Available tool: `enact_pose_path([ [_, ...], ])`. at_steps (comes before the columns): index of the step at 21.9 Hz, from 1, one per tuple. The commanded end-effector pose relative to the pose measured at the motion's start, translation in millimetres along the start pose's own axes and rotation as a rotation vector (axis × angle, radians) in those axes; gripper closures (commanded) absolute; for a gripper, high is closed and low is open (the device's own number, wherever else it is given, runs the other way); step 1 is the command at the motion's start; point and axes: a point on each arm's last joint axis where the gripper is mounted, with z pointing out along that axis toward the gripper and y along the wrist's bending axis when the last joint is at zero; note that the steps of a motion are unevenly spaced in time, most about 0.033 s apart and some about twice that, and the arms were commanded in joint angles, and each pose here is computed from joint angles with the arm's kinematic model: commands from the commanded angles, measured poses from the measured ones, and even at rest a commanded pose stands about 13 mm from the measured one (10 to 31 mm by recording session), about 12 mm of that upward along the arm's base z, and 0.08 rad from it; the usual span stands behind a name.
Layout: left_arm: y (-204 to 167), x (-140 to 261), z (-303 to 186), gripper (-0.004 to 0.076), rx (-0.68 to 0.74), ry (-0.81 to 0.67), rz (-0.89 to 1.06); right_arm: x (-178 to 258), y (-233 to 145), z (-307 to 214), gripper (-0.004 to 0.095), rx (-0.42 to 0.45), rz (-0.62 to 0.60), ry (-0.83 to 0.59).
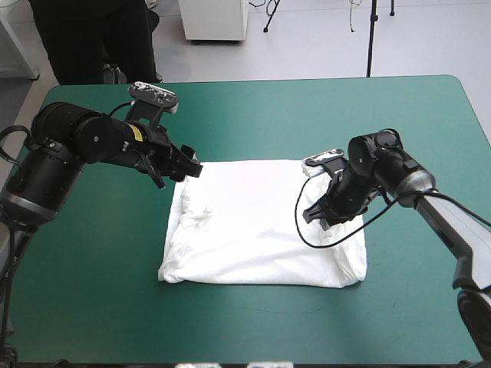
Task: Fold the cloth
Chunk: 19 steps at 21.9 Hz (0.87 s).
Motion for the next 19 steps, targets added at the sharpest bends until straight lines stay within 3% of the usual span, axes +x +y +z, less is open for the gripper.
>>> enact_pose_path([
  [1,0,11,-28,0.0214,-0.031,-0.033,-0.047,16,-3,-47,0.0484,0.112,0.029,-0.098],
  [6,4,37,-25,0.0214,-0.080,0.021,-0.141,39,-2,-88,0.0484,0.178,0.092,-0.229],
  [11,5,98,13,0.0214,-0.092,0.224,-0.262,76,5,-134,0.0484,0.175,0.175,-0.404],
  [19,10,160,84,0.0214,-0.133,0.333,-0.359,126,3,-89,0.0484,0.171,0.215,-0.375],
])
